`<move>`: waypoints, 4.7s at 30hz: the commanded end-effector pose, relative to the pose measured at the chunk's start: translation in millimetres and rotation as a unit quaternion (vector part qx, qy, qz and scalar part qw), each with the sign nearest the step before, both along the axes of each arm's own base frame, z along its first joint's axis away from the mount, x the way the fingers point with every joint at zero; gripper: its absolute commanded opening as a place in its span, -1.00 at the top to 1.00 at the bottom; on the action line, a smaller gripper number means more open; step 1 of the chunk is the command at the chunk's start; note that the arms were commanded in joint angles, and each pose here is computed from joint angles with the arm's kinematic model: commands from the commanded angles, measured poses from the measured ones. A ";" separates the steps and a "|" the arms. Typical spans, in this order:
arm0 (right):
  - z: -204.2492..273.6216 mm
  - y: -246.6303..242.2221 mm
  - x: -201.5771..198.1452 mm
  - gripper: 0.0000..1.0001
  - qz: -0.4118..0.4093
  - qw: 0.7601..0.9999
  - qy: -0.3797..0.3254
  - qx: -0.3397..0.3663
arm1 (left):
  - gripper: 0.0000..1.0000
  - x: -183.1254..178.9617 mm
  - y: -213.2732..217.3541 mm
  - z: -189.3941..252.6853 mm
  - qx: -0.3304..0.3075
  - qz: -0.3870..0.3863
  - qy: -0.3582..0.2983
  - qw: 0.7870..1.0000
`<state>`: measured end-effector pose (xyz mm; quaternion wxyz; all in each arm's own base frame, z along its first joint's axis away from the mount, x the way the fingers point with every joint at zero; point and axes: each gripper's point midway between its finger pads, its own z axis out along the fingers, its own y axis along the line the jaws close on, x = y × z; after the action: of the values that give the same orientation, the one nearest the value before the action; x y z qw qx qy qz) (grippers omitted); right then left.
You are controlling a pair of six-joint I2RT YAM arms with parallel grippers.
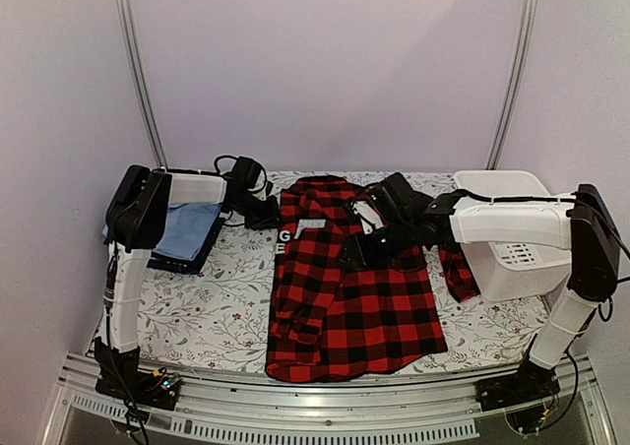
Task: Fold and stack the long sleeve shirts
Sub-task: Move the 1/3-folded shirt to the center of the board, then pick up the 1/3-folded shirt from the center of the board.
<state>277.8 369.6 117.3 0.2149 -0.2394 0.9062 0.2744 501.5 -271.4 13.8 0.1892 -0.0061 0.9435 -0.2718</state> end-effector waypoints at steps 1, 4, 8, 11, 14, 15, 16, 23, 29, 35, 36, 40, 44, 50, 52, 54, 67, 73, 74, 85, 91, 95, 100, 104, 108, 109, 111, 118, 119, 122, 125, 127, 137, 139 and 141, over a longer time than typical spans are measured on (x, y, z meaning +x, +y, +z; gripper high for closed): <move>33.9 -19.0 26.5 -0.10 -0.065 0.996 -0.059 0.034 | 0.85 -0.1 4.4 -18.2 0.032 0.012 0.010 0.999; 37.7 -32.2 33.8 -0.10 -0.087 0.993 -0.066 0.036 | 1.00 9.8 15.8 -17.7 0.047 0.022 0.004 0.999; 36.2 -44.0 40.3 -0.12 -0.103 0.992 -0.069 0.034 | 1.00 25.4 35.6 -16.6 0.065 0.026 0.000 0.998; 33.6 -47.2 41.6 -0.12 -0.108 0.991 -0.070 0.031 | 1.00 38.5 52.3 -15.5 0.074 0.030 -0.002 0.997; 28.4 -49.1 42.4 -0.12 -0.111 0.991 -0.067 0.027 | 1.00 52.0 69.1 -16.3 0.077 0.034 -0.004 0.996; 27.0 -50.1 42.6 -0.12 -0.112 0.991 -0.066 0.025 | 1.00 57.5 76.7 -17.0 0.078 0.037 -0.003 0.996; 25.3 -50.8 43.1 -0.12 -0.114 0.991 -0.066 0.023 | 1.00 62.0 81.5 -16.1 0.078 0.039 -0.003 0.996; 5.1 -69.5 44.0 -0.12 -0.136 0.990 -0.047 0.005 | 0.69 80.1 83.4 0.5 0.064 0.035 -0.018 0.997; -17.2 -76.1 30.6 -0.12 -0.127 0.992 -0.014 -0.005 | 0.33 76.7 72.7 54.8 0.090 0.038 -0.068 0.993; -44.8 -79.9 8.0 0.06 -0.109 0.994 0.027 -0.018 | 0.35 34.2 27.1 106.6 0.069 0.004 -0.096 0.993; -49.0 -80.6 3.2 0.11 -0.106 0.994 0.033 -0.023 | 0.37 21.9 16.9 108.9 0.060 -0.004 -0.093 0.994; -62.2 -81.6 -17.0 0.30 -0.094 0.993 0.054 -0.036 | 0.48 -37.8 -16.5 93.1 0.025 -0.044 -0.054 0.997; -73.0 -80.4 -36.2 0.43 -0.083 0.993 0.074 -0.044 | 0.52 -92.0 -26.7 72.7 -0.015 -0.060 -0.007 0.998; -88.5 -79.3 -63.1 0.46 -0.073 0.990 0.103 -0.055 | 0.54 -159.3 -22.5 41.5 -0.026 -0.075 0.046 0.996; -94.4 -81.5 -72.0 0.47 -0.072 0.989 0.114 -0.061 | 0.54 -176.8 -18.7 30.1 -0.024 -0.077 0.061 0.995; -99.0 -83.6 -81.3 0.47 -0.072 0.988 0.124 -0.064 | 0.55 -195.2 -10.1 15.4 -0.011 -0.078 0.080 0.994; -110.2 -82.1 -136.1 0.49 -0.053 0.980 0.173 -0.080 | 0.55 -251.3 37.1 -22.5 0.052 -0.070 0.133 0.987; -84.8 -80.2 -117.6 0.47 -0.070 0.985 0.133 -0.085 | 0.54 -253.1 42.0 -17.6 0.059 -0.066 0.128 0.988; -76.3 -80.8 -107.4 0.44 -0.077 0.986 0.115 -0.091 | 0.55 -250.4 40.3 -14.0 0.056 -0.066 0.123 0.989; -21.2 -163.6 -0.2 -0.01 -0.261 0.956 -0.019 -0.132 | 0.52 -205.8 14.4 45.4 0.030 -0.078 0.040 0.996; -38.2 -217.1 23.9 -0.05 -0.342 0.917 -0.032 -0.202 | 0.52 -192.1 4.4 63.6 0.021 -0.087 0.017 0.996; -52.5 -234.9 32.3 -0.06 -0.373 0.897 -0.032 -0.235 | 0.52 -188.1 0.0 68.1 0.014 -0.089 0.012 0.996; -77.1 -248.3 33.2 -0.05 -0.391 0.883 -0.023 -0.258 | 0.52 -187.7 -2.1 70.5 0.008 -0.092 0.009 0.996; -85.8 -256.8 35.3 -0.04 -0.409 0.873 -0.025 -0.263 | 0.51 -188.4 -1.4 69.9 0.008 -0.092 0.009 0.996; -89.0 -261.4 37.1 -0.03 -0.422 0.866 -0.031 -0.266 | 0.51 -189.8 -2.2 68.9 0.005 -0.092 0.010 0.996; -91.4 -262.2 36.7 -0.02 -0.423 0.865 -0.030 -0.267 | 0.51 -190.2 -2.2 68.2 0.004 -0.093 0.011 0.996; -97.5 -263.5 35.9 0.02 -0.423 0.864 -0.025 -0.271 | 0.52 -190.3 -2.3 68.0 0.003 -0.093 0.012 0.996; -84.5 -258.7 49.4 0.86 -0.419 0.864 -0.038 -0.277 | 0.52 -190.3 -2.7 69.9 0.000 -0.092 0.010 0.996; -78.4 -255.9 53.6 0.93 -0.414 0.866 -0.043 -0.279 | 0.52 -190.5 -2.8 70.0 0.000 -0.092 0.010 0.996; -53.8 -231.6 69.1 1.00 -0.390 0.879 -0.065 -0.266 | 0.52 -190.2 -3.4 70.6 -0.002 -0.092 0.009 0.996; -34.4 -190.6 78.4 1.00 -0.349 0.899 -0.086 -0.252 | 0.51 -188.6 -4.4 71.4 -0.003 -0.092 0.008 0.996; -35.4 -162.8 80.2 1.00 -0.317 0.908 -0.091 -0.258 | 0.51 -187.8 -4.8 71.6 -0.002 -0.092 0.007 0.996; -70.4 -93.3 66.4 0.03 -0.224 0.947 -0.052 -0.225 | 0.51 -188.9 -3.9 70.6 0.001 -0.094 0.009 0.996; -56.7 -93.8 64.2 -0.12 -0.227 0.950 -0.058 -0.207 | 0.52 -188.7 -4.2 70.0 0.001 -0.095 0.009 0.995; -47.1 -96.8 61.3 -0.17 -0.237 0.950 -0.060 -0.193 | 0.52 -188.1 -4.7 69.3 0.001 -0.095 0.010 0.995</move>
<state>339.4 270.1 38.8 0.2514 -0.0867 0.9637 -0.0222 312.0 -269.3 74.0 0.1418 0.0673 0.9476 -0.2782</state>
